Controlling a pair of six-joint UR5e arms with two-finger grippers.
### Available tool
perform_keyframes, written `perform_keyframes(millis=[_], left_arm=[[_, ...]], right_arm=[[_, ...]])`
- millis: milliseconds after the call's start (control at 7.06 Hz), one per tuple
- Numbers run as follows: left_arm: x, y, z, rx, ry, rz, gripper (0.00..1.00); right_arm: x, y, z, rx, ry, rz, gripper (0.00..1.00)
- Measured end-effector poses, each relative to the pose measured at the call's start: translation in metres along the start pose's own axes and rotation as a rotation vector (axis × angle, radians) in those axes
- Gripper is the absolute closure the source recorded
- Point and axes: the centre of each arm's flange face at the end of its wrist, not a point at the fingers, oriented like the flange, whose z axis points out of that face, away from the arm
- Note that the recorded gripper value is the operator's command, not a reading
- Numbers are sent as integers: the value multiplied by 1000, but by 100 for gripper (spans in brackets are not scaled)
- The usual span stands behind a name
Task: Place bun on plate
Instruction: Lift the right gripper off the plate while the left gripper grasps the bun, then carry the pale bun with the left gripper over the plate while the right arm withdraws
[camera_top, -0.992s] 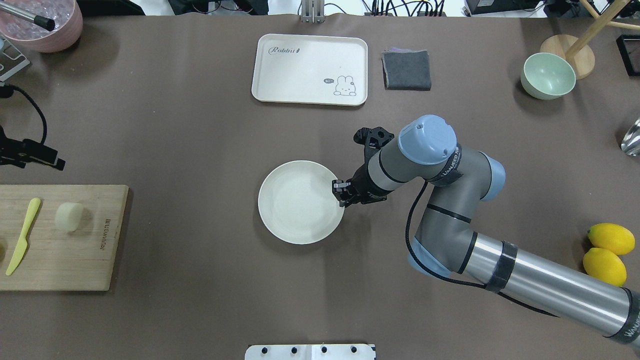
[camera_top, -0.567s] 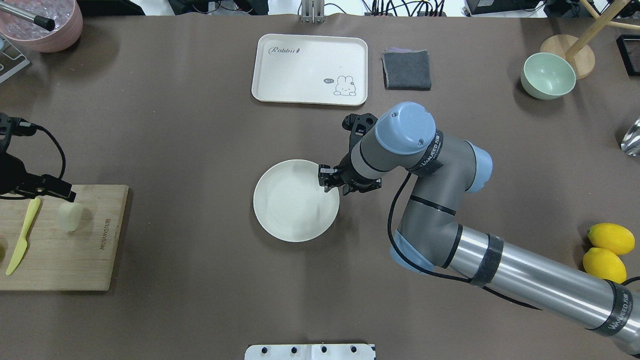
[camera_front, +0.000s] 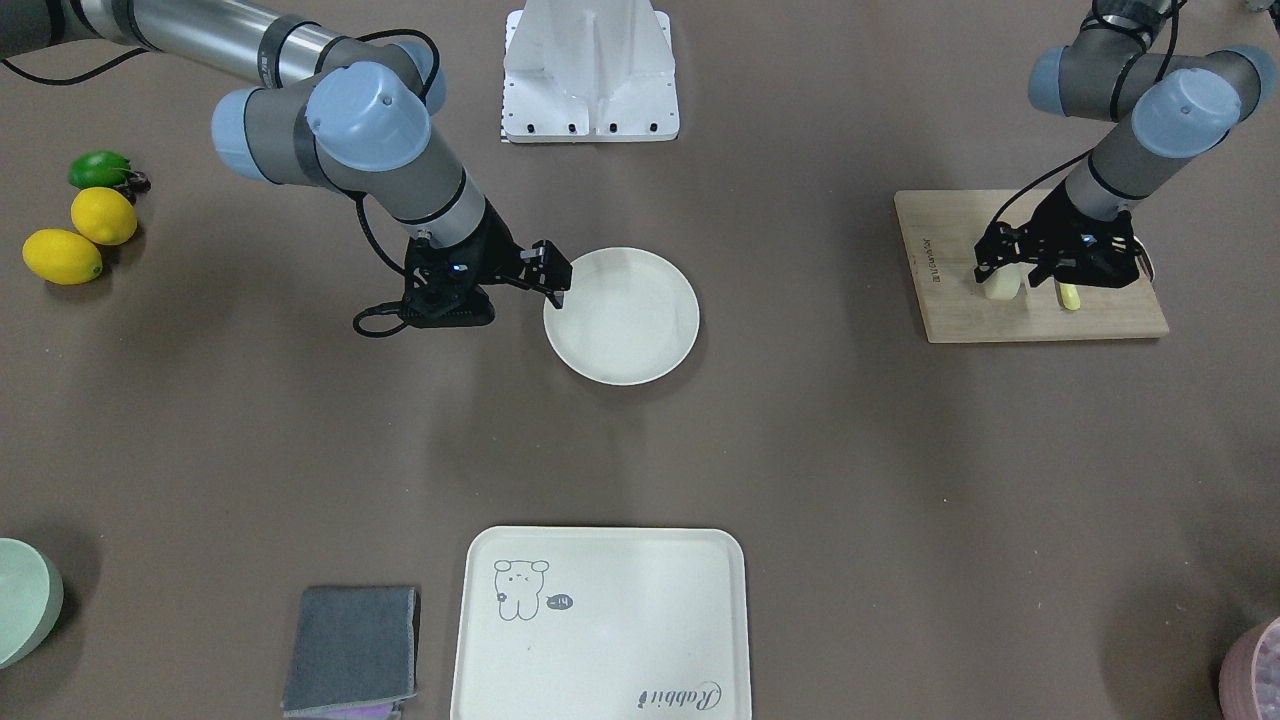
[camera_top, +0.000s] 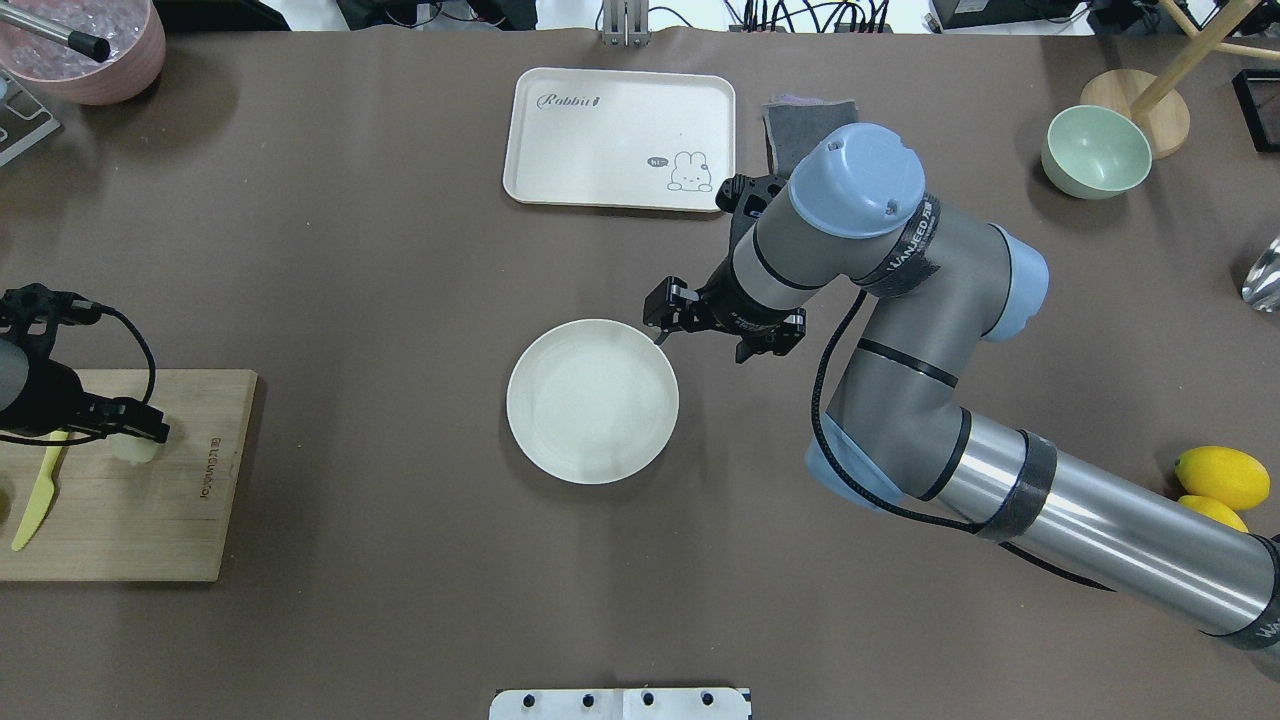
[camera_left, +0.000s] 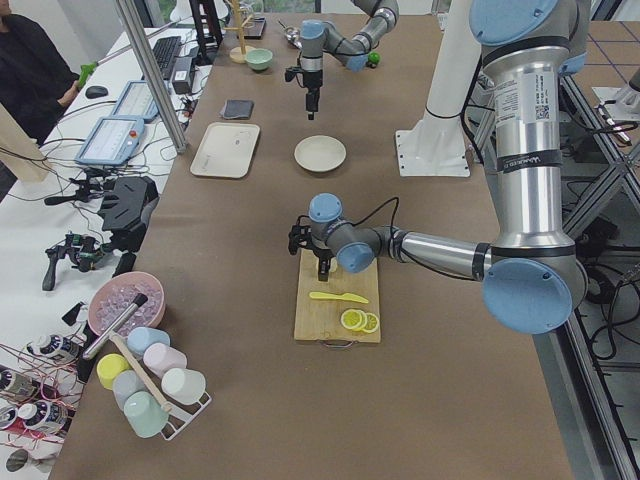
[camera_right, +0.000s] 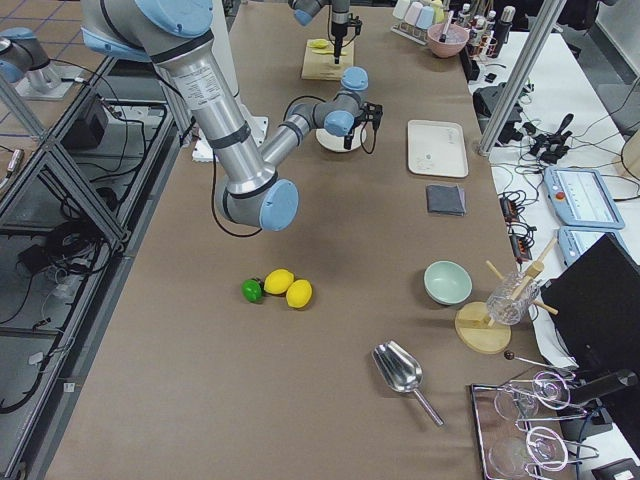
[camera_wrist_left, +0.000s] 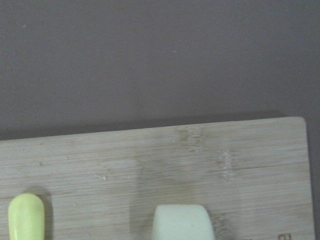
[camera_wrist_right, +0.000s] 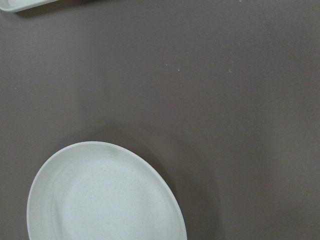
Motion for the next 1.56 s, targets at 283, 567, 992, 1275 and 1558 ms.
perform_keyframes(millis=[283, 567, 992, 1275, 1558], left_arm=[[4, 0, -6, 12, 10, 6, 100], [39, -8, -33, 50, 63, 18, 100], [166, -58, -66, 88, 160, -46, 100], [309, -76, -51, 95, 145, -97, 100], [421, -72, -25, 117, 108, -132, 100]], right_arm=[[-1, 2, -6, 1, -6, 1, 0], [5, -4, -23, 7, 7, 16, 0], [130, -59, -115, 7, 29, -17, 1], [244, -80, -156, 19, 74, -95, 1], [353, -81, -181, 21, 139, -191, 1]])
